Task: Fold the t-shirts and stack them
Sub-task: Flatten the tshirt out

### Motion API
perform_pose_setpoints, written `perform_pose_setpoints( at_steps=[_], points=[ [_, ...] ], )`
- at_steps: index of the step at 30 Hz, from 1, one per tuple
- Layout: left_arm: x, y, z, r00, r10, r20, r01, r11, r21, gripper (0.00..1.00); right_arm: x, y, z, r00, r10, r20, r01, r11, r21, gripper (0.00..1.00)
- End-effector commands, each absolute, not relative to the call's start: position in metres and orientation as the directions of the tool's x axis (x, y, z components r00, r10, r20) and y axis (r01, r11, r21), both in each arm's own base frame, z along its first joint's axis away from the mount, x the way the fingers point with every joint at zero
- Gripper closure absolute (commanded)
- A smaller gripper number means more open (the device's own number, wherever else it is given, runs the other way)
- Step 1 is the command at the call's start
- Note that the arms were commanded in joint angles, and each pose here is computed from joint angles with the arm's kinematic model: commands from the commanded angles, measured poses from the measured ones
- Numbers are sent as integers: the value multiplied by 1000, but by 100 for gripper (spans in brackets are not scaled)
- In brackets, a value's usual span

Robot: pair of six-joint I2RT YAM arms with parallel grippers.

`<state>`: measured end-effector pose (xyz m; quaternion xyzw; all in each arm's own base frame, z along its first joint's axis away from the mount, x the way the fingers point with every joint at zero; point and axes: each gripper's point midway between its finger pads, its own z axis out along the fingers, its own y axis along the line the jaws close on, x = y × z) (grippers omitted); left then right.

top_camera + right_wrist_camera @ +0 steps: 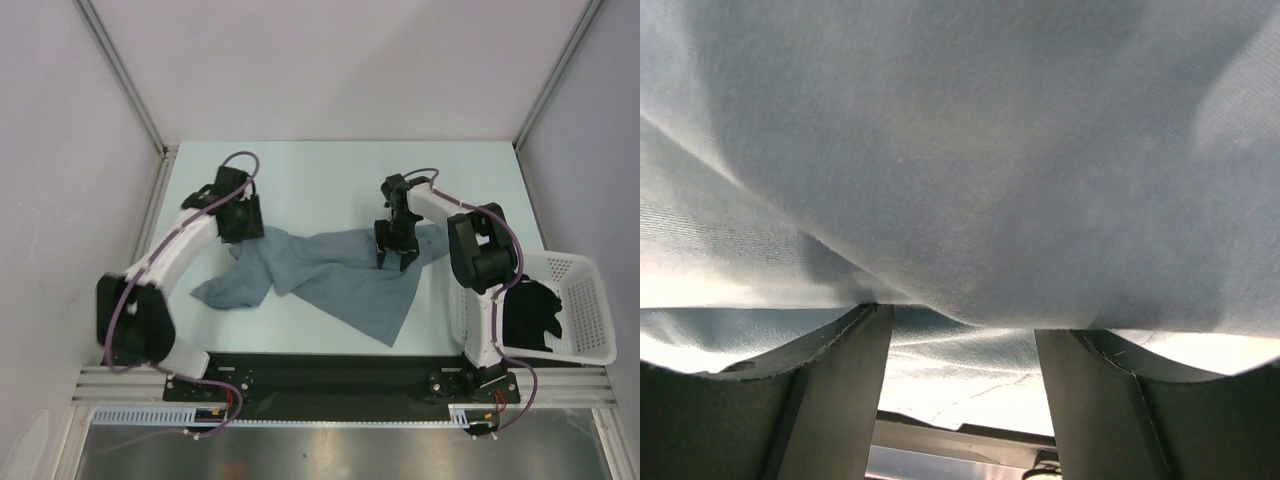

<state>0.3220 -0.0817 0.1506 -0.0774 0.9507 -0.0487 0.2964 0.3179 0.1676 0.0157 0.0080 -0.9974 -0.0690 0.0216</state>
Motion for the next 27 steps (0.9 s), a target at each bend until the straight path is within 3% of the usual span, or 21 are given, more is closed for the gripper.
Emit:
perform_pose_setpoints(
  at_steps=[1,2,3,5,6,9,11,15,17,18,21,22,25,27],
  points=[
    [331,-94,109,-901,-120,-417,-90,992,-91,36,349,156,-20,-999,-13,-43,-19,992,122,35],
    [330,-84,122,-877,-119,-466,-105,993,-56,21,351,154,-19,-999,-12,-47,-17,993,120,35],
    [328,-75,134,-853,-120,-508,-119,992,-36,11,352,153,-19,-999,-7,-45,-12,993,120,35],
    [322,-50,152,-806,-148,-573,-178,984,-5,0,355,150,-19,-999,5,-46,-1,992,128,36],
    [317,-40,172,-760,-181,-624,-201,979,-38,0,357,149,-20,-999,8,-49,2,991,130,35],
    [296,-5,176,-713,-357,-603,-344,928,-144,0,368,144,-34,-999,18,-44,13,994,113,35],
    [281,7,162,-713,-417,-564,-420,898,-133,1,379,136,-43,-997,44,-57,41,998,51,35],
    [270,17,149,-692,-475,-543,-484,864,-138,2,436,126,-26,-975,135,-179,138,990,-3,35],
    [267,27,142,-685,-508,-522,-532,839,-119,5,449,123,-32,-976,145,-161,151,988,-28,35],
    [268,27,140,-677,-541,-500,-548,823,-150,7,486,126,-7,-954,157,-254,162,987,3,35],
    [266,40,127,-616,-671,-413,-637,733,-241,12,518,118,-2,-942,175,-287,188,982,-16,35],
    [261,37,115,-605,-722,-337,-662,691,-291,15,545,121,29,-904,199,-379,197,979,43,35],
    [253,13,90,-588,-784,-199,-684,613,-395,18,550,131,54,-887,247,-390,201,967,155,35],
    [254,3,85,-574,-800,-176,-674,583,-453,19,549,138,98,-851,254,-459,175,962,208,33]
  ],
)
